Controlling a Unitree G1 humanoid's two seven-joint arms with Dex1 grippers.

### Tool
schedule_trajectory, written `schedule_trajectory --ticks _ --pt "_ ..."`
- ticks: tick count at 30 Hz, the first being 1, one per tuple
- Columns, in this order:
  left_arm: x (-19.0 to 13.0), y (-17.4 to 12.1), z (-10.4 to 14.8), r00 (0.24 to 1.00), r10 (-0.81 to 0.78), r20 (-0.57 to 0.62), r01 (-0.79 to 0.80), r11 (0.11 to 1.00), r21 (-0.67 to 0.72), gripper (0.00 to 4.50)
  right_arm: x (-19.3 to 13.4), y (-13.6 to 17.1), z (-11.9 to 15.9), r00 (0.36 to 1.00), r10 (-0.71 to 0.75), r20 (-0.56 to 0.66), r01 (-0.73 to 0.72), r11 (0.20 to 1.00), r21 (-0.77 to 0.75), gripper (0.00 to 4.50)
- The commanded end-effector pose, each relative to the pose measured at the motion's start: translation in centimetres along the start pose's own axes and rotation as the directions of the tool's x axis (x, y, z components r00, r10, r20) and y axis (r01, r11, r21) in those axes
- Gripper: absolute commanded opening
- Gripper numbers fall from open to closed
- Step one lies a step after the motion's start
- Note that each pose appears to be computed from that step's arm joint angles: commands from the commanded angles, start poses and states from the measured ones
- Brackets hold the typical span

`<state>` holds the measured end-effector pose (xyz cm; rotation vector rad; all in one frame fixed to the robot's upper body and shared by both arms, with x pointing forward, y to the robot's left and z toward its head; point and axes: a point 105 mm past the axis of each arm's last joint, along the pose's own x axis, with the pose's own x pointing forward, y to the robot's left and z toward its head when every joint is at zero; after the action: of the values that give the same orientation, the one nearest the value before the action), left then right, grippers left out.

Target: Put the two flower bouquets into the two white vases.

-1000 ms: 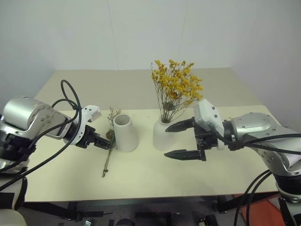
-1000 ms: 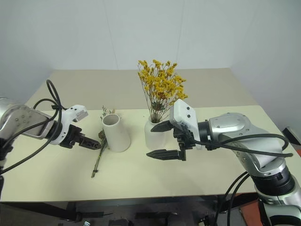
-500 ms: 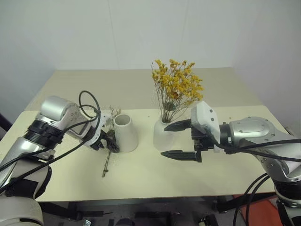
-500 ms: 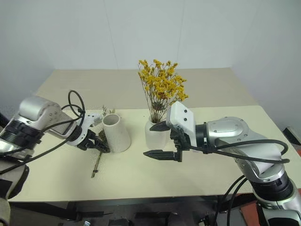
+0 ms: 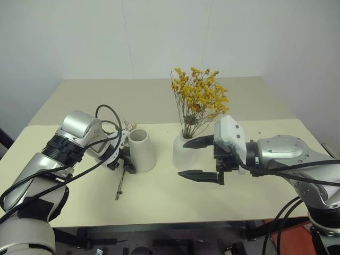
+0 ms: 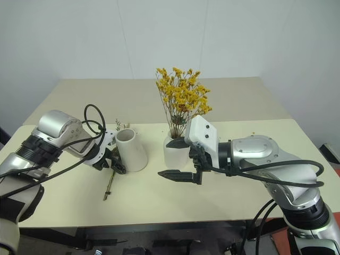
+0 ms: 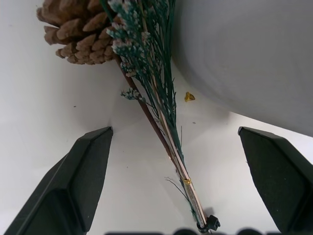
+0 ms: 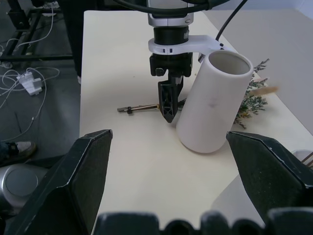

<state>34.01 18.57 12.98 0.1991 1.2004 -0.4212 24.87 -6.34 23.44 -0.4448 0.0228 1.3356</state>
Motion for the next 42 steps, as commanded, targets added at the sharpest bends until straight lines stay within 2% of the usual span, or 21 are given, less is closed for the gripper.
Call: schedule_trajectory --ticks 1,13,14,22,29,33,36,39,42 --pt "0.7 0.1 -0.8 1.0 0.007 -0.028 -0.007 1.0 0.001 3.92 -0.4 0.2 1.1 0.999 -0.007 0.033 0.008 1.0 -0.029 4.5" --pt "1.2 0.7 -2.5 0.998 0.01 -0.055 -0.011 1.0 -0.014 0.21 -0.4 0.2 1.3 0.999 -0.009 0.043 0.01 1.0 -0.028 4.5" --pt "1.2 0.8 -2.6 0.998 0.009 -0.054 -0.01 1.0 -0.018 0.04 -0.4 0.2 1.4 0.999 -0.01 0.044 0.011 1.0 -0.029 4.5" --pt "-0.6 2.6 -2.0 0.998 0.062 0.0 -0.062 0.994 -0.088 0.04 -0.3 0.3 1.4 0.998 -0.017 0.053 0.019 0.999 -0.028 4.5" --pt "-3.5 6.1 -0.6 0.981 0.166 0.097 -0.134 0.952 -0.275 0.04 -0.1 0.4 1.4 0.998 -0.017 0.065 0.019 0.999 -0.027 4.5" --pt "-5.4 7.0 1.0 0.958 0.195 0.21 -0.119 0.936 -0.33 0.04 0.1 0.4 1.4 0.997 -0.009 0.072 0.011 1.0 -0.027 4.5" --pt "-7.5 6.8 3.3 0.912 0.177 0.37 -0.053 0.945 -0.322 0.04 0.1 0.5 1.4 0.997 -0.004 0.075 0.006 1.0 -0.025 4.5" --pt "-10.1 5.8 5.2 0.836 0.084 0.542 0.057 0.97 -0.237 0.04 0.2 0.4 1.3 0.997 0.003 0.072 -0.001 1.0 -0.024 4.5" --pt "-12.0 4.7 5.7 0.764 -0.014 0.646 0.108 0.988 -0.107 0.04 0.2 0.4 1.2 0.998 0.009 0.067 -0.007 1.0 -0.024 4.5"
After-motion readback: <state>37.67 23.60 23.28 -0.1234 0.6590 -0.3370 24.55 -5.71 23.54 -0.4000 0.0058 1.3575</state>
